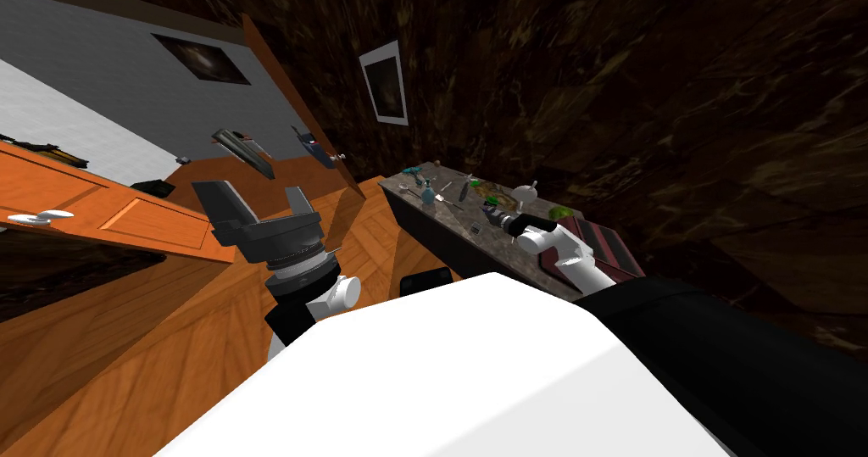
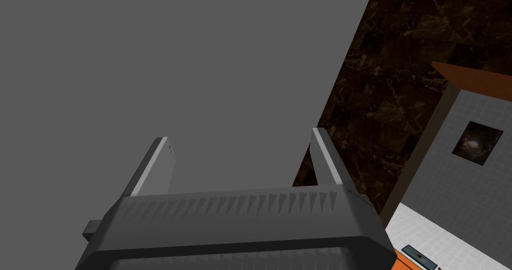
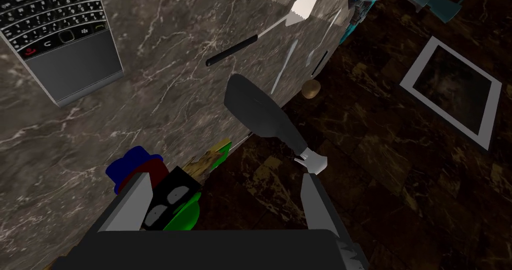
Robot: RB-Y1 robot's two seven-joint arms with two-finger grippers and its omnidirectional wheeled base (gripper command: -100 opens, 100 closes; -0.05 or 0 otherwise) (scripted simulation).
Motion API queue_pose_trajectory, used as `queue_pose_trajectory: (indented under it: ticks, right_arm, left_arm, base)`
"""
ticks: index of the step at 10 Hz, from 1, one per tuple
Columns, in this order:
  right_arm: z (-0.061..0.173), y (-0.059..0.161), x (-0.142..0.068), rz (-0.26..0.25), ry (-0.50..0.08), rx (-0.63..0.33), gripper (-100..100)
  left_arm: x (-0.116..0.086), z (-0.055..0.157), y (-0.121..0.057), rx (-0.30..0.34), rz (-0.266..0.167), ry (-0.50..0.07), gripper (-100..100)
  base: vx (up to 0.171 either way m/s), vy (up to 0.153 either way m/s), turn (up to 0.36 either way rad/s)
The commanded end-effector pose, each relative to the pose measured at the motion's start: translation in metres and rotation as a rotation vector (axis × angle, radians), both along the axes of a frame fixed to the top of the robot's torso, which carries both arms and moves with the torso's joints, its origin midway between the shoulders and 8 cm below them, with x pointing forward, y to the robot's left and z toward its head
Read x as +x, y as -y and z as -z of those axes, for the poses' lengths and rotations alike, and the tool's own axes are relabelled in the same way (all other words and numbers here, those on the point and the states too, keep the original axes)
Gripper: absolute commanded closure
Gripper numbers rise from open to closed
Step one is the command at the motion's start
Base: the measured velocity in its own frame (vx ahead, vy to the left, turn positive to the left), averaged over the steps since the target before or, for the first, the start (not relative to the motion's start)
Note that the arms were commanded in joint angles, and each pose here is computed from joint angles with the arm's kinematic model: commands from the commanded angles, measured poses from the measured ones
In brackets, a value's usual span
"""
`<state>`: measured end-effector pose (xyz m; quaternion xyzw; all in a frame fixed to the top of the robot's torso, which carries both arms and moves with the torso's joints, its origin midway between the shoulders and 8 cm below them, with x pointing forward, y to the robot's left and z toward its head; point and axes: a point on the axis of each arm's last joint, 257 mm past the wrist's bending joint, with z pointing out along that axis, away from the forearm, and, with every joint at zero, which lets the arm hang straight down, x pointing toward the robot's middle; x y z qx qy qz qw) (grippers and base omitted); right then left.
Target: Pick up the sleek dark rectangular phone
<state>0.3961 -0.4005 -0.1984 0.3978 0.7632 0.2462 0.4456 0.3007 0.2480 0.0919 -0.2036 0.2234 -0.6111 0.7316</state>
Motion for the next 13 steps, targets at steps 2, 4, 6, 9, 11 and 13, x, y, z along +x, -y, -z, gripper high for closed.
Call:
queue_pose_trajectory:
  ticks: [2, 4, 6, 9, 11, 13]
  right_arm:
    - [0.019, 0.006, -0.011, 0.001, -0.091, -0.021, -100]
    - [0.036, 0.013, -0.023, 0.001, -0.173, -0.041, -100]
    - [0.052, 0.02, -0.036, 0.001, -0.255, -0.061, -100]
    - [0.078, 0.034, -0.063, 0.001, -0.4, -0.097, -100]
    - [0.09, 0.042, -0.08, 0.004, -0.479, -0.115, -100]
    - [0.101, 0.05, -0.097, 0.008, -0.559, -0.134, -100]
  left_arm:
    - [0.0, 0.0, 0.0, 0.0, 0.0, 0.0, 0]
    - [0.0, 0.0, 0.0, 0.0, 0.0, 0.0, 0]
    - [0.0, 0.0, 0.0, 0.0, 0.0, 0.0, 0]
    - [0.0, 0.0, 0.0, 0.0, 0.0, 0.0, 0]
    - [0.0, 0.0, 0.0, 0.0, 0.0, 0.0, 0]
    - [0.0, 0.0, 0.0, 0.0, 0.0, 0.0, 0]
  base:
    - [0.037, 0.016, 0.076]
    - [0.047, 0.02, 0.061]
    - [0.044, 0.021, 0.064]
    - [0.049, 0.02, 0.063]
    - [0.044, 0.015, 0.057]
    - [0.049, 0.012, 0.063]
